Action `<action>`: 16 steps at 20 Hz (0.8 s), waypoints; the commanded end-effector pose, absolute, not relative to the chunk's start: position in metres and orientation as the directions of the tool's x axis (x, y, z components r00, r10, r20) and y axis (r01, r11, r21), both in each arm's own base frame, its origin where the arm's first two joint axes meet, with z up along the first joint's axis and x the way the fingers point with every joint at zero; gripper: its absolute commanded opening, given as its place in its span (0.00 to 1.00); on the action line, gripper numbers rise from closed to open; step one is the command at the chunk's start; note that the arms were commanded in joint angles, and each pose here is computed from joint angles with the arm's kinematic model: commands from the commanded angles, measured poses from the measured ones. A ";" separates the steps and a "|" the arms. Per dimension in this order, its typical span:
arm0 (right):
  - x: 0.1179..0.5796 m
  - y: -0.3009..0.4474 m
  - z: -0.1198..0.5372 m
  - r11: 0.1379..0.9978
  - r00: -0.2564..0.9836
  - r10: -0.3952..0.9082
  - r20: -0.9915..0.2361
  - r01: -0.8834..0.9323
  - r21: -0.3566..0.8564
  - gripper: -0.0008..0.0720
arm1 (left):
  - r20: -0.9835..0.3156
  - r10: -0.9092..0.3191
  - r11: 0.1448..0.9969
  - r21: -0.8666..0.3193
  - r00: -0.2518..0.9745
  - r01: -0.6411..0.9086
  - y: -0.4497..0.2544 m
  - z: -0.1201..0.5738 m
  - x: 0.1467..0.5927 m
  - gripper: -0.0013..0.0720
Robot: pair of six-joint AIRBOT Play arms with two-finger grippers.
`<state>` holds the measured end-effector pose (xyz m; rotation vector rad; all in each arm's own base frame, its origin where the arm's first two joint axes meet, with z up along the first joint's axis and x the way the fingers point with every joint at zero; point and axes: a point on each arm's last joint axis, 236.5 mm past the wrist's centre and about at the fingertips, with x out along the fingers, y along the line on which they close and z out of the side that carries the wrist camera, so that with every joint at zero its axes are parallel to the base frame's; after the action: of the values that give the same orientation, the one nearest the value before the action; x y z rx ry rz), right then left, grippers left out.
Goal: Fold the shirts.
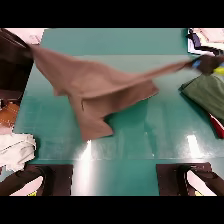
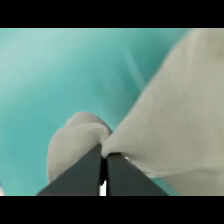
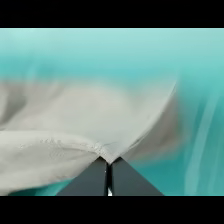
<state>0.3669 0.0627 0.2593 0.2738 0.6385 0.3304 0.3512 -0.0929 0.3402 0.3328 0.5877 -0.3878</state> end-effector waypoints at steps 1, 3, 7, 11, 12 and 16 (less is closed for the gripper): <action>0.318 0.054 0.394 0.939 0.919 0.309 -0.246 -0.253 0.234 0.04 | -0.356 -0.271 0.901 0.232 0.894 0.366 -0.080 0.439 0.298 0.05; 0.286 0.053 0.433 0.950 0.946 0.283 -0.159 -0.254 0.183 0.04 | -0.274 -0.287 0.903 0.242 0.918 0.354 -0.077 0.464 0.266 0.05; 0.239 0.047 0.479 0.971 0.975 0.211 -0.075 -0.201 0.126 0.03 | -0.168 -0.297 0.912 0.241 0.940 0.331 -0.069 0.492 0.216 0.05; 0.231 0.028 0.479 0.988 0.979 0.118 -0.164 -0.099 0.121 0.03 | -0.148 -0.358 0.893 0.233 0.922 0.384 -0.081 0.497 0.200 0.05; 0.236 0.023 0.467 0.987 0.967 0.111 -0.229 -0.082 0.135 0.03 | -0.163 -0.357 0.893 0.230 0.920 0.388 -0.082 0.493 0.206 0.05; 0.285 0.005 0.389 0.957 0.826 0.197 -0.528 -0.044 0.288 0.03 | -0.399 -0.344 0.879 0.182 0.850 0.441 -0.094 0.419 0.270 0.05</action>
<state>0.2666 0.0134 0.4386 0.1845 0.3584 0.1199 0.2411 -0.0867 0.4621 0.2649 0.2260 -0.3912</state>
